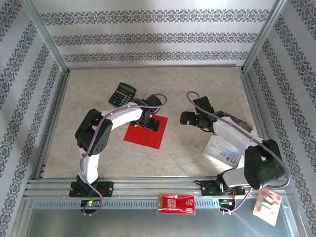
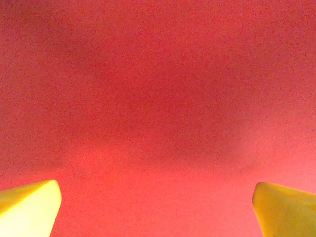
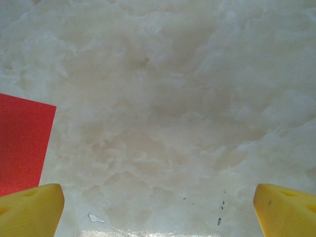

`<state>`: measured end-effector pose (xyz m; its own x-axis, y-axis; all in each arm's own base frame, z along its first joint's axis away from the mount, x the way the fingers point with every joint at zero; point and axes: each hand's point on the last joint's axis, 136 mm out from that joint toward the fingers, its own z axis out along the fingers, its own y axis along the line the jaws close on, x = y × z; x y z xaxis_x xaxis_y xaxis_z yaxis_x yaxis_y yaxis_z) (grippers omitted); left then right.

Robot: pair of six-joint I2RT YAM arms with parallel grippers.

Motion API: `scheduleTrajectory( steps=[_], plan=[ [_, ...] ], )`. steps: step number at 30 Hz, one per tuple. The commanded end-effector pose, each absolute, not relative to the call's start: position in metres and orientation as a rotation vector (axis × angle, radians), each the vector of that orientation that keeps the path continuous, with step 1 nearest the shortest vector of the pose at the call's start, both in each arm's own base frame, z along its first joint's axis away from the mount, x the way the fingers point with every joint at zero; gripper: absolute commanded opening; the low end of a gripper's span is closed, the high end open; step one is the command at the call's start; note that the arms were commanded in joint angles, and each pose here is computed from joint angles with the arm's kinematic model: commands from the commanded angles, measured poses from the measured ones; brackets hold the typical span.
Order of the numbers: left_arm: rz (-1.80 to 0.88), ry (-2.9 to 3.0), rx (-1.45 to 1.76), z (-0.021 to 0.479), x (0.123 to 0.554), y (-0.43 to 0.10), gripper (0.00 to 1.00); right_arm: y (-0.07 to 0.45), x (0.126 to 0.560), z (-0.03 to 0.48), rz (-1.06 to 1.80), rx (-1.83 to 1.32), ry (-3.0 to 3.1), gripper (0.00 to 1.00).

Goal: Fold a paper plane with a square sheet of paper (pick it up from the middle)
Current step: First fold the square sheet of paper in half at the center of the table.

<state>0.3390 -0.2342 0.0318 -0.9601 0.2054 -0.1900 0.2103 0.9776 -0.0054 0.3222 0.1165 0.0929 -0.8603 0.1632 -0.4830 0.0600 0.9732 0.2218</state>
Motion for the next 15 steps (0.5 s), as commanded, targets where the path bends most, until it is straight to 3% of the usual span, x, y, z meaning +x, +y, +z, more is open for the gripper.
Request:
scheduleTrajectory(
  steps=[1,15],
  plan=[
    [0.002,3.010,0.404,0.027,0.326,-0.233,1.00,0.116,0.322,0.091,0.293,0.152,2.596,0.98],
    [-0.001,3.066,0.357,-0.002,0.320,-0.231,1.00,0.122,0.323,0.086,0.341,0.160,2.603,0.98]
  ],
)
